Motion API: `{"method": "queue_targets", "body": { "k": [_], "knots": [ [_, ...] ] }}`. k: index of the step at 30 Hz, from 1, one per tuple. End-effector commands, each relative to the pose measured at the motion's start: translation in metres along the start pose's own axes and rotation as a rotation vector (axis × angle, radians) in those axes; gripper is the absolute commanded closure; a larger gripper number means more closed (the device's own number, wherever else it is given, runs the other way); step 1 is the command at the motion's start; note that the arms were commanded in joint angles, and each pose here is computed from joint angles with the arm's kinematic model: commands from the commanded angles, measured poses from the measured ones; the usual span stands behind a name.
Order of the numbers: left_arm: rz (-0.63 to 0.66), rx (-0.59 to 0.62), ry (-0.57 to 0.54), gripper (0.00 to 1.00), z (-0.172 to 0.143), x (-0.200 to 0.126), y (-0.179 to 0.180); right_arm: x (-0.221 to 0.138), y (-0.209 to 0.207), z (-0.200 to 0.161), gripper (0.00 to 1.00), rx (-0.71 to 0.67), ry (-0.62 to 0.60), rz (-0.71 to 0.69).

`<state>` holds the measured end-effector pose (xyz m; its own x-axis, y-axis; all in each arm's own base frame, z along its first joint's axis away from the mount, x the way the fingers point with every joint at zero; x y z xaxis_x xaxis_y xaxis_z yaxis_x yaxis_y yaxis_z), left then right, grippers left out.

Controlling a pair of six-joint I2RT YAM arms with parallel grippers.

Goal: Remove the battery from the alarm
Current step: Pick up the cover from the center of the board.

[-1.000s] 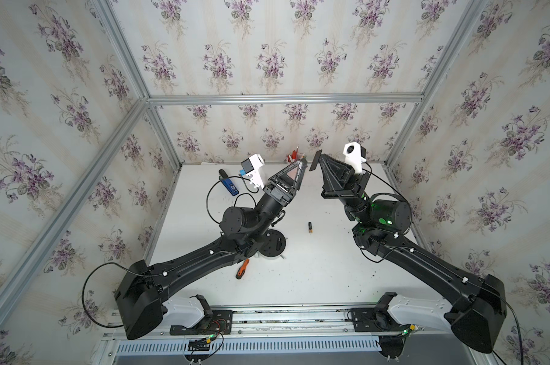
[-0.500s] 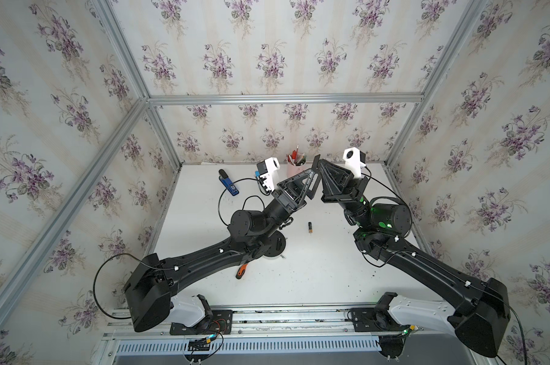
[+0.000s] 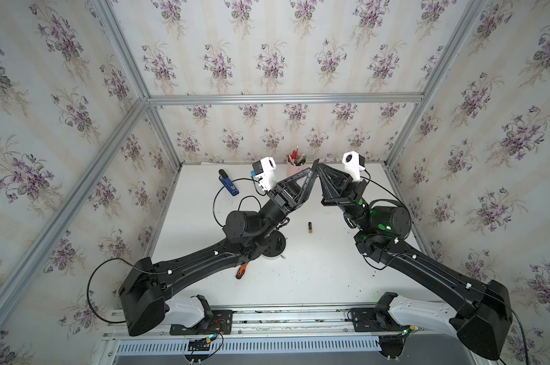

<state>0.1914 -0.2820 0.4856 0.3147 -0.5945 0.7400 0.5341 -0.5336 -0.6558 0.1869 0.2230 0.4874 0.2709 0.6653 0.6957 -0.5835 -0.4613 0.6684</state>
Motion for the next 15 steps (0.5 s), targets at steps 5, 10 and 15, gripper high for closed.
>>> {"method": "queue_targets", "body": {
  "k": [5, 10, 15],
  "knots": [
    [0.002, 0.028, 0.012, 0.81, 0.0017, 0.0007, -0.0070, -0.0009, -0.0004, -0.0013, 1.00, -0.014, 0.005, -0.004],
    [0.011, 0.033, 0.008, 0.92, 0.0027, -0.0020, -0.0074, -0.0013, -0.0032, -0.0019, 1.00, -0.018, 0.008, -0.011],
    [0.032, 0.037, 0.010, 1.00, 0.0038, -0.0023, -0.0075, -0.0017, -0.0060, -0.0021, 0.99, -0.023, 0.009, -0.032]
  ]
}}
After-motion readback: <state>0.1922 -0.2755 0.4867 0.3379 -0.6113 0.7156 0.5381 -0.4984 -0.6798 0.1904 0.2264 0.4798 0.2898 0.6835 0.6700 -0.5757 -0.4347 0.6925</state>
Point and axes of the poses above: each gripper's point midway between its finger pads, its own x axis out along the fingers, its own y axis along the line the jaws close on, z = x × y, the point moved 6 cm from there along -x, back along the fingers, and after that the axes turned 10 degrees about -x, right-handed, at the moved point
